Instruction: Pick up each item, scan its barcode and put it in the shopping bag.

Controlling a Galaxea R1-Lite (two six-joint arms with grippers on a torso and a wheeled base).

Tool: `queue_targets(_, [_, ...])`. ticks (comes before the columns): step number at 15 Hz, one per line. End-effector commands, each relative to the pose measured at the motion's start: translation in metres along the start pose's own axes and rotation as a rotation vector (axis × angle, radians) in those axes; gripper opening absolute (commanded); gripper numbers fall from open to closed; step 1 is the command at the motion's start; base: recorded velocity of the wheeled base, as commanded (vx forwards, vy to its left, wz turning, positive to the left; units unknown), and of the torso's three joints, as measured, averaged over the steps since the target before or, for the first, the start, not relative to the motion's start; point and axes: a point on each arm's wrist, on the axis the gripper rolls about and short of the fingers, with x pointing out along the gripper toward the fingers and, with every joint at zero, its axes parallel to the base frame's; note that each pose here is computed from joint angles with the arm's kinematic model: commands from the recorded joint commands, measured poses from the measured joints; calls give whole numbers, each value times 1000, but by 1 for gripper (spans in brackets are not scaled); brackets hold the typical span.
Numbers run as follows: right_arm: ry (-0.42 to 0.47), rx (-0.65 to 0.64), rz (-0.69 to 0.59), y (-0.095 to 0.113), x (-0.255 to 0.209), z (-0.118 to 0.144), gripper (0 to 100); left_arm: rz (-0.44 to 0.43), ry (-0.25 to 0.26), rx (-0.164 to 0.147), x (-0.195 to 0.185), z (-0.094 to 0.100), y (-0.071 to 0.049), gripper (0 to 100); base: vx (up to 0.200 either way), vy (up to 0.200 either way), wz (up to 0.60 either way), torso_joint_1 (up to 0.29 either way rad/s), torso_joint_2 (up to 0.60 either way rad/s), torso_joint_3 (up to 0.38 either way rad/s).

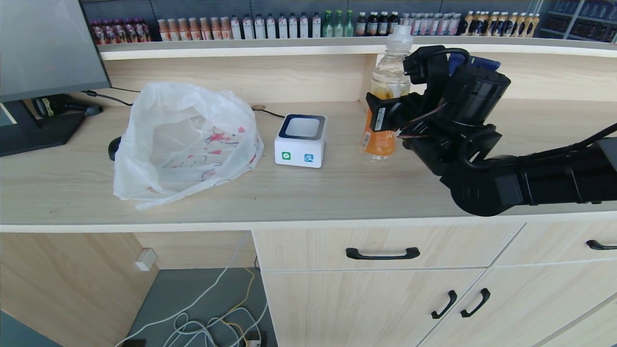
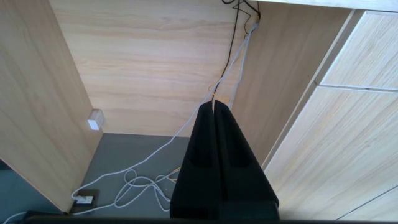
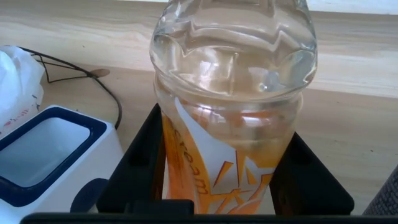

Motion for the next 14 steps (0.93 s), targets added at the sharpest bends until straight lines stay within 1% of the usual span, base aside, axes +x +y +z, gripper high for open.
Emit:
queue_targets(1, [-31, 7, -5, -3, -5, 14, 0, 0, 0, -1, 0, 0, 0, 0, 0, 0, 0, 0, 0, 0])
queue_targets(2, [-46, 11, -7, -6, -9, 22, 0, 0, 0, -1, 0, 0, 0, 0, 0, 0, 0, 0, 0, 0])
queue_targets(3, [-46, 11, -7, -6, -9, 22, 0, 0, 0, -1, 0, 0, 0, 0, 0, 0, 0, 0, 0, 0])
queue_targets(4, [-64, 17, -5, -9, -17, 35, 0, 0, 0, -1, 0, 0, 0, 0, 0, 0, 0, 0, 0, 0])
queue_targets(6, [-67, 32, 34, -9, -37, 47, 0, 0, 0, -1, 0, 0, 0, 0, 0, 0, 0, 0, 0, 0])
queue_targets(7, [-59, 38, 58, -9, -53, 52, 0, 0, 0, -1, 0, 0, 0, 0, 0, 0, 0, 0, 0, 0])
queue_targets(9, [-23, 33, 78, -18, -93, 57, 0, 0, 0, -1, 0, 0, 0, 0, 0, 0, 0, 0, 0, 0])
queue_targets(10, [-17, 39, 97, -18, -109, 60, 0, 0, 0, -1, 0, 0, 0, 0, 0, 0, 0, 0, 0, 0])
queue_targets(11, [-22, 64, 123, -18, -128, 66, 0, 0, 0, -1, 0, 0, 0, 0, 0, 0, 0, 0, 0, 0])
queue_targets(12, [-25, 100, 158, -13, -144, 71, 0, 0, 0, -1, 0, 0, 0, 0, 0, 0, 0, 0, 0, 0])
queue_targets(14, [-31, 123, 213, -8, -166, 77, 0, 0, 0, -1, 0, 0, 0, 0, 0, 0, 0, 0, 0, 0])
